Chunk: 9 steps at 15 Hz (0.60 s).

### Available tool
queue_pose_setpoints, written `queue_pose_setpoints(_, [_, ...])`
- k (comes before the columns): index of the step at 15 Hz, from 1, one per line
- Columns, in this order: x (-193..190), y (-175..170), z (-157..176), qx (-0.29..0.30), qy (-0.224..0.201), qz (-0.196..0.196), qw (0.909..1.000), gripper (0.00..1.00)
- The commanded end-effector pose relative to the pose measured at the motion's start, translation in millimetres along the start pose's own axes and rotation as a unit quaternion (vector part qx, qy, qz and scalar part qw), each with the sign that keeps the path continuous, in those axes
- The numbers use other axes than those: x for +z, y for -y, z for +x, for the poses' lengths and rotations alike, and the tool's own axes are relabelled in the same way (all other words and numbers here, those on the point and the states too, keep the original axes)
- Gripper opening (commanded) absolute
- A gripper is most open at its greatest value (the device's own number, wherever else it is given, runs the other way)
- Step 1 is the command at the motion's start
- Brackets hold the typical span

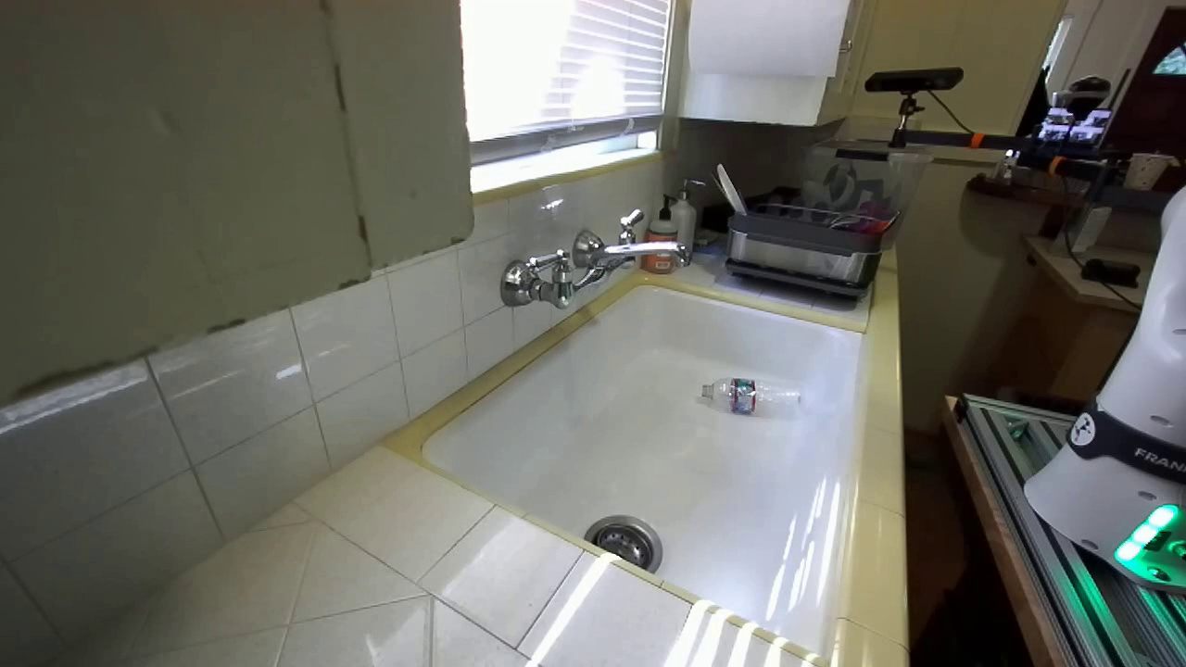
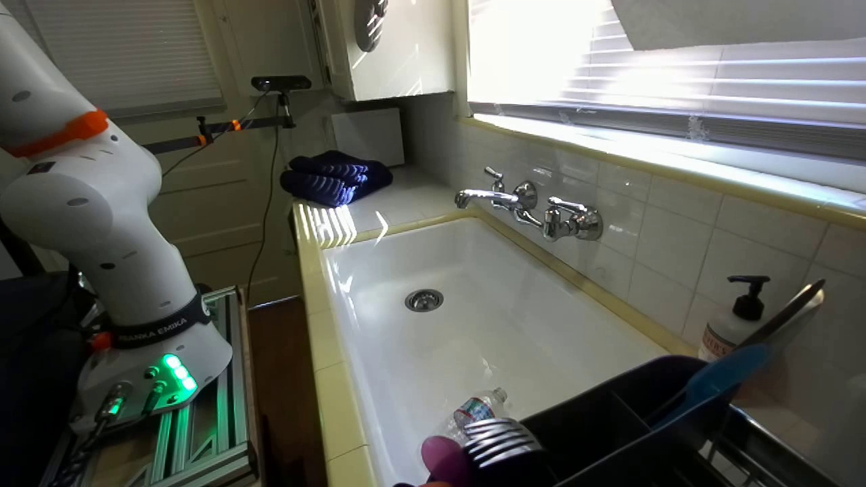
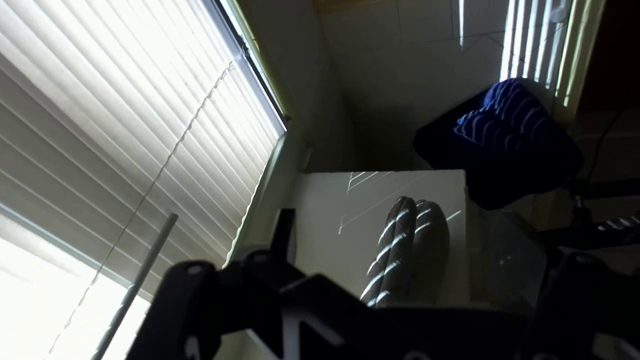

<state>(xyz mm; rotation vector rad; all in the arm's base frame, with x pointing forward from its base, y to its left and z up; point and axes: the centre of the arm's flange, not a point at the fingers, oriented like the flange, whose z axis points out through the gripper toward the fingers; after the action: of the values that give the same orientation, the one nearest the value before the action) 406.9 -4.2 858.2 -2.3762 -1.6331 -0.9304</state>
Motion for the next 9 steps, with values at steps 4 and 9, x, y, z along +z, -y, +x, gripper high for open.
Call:
queue_pose_setpoints(4, [21.7, 21.8, -46.1, 0.075, -0.007, 0.013, 0.9971, 1.0])
queue_pose_setpoints(9, [38.8, 25.9, -68.6, 0.106, -0.01, 0.025, 0.994, 1.0])
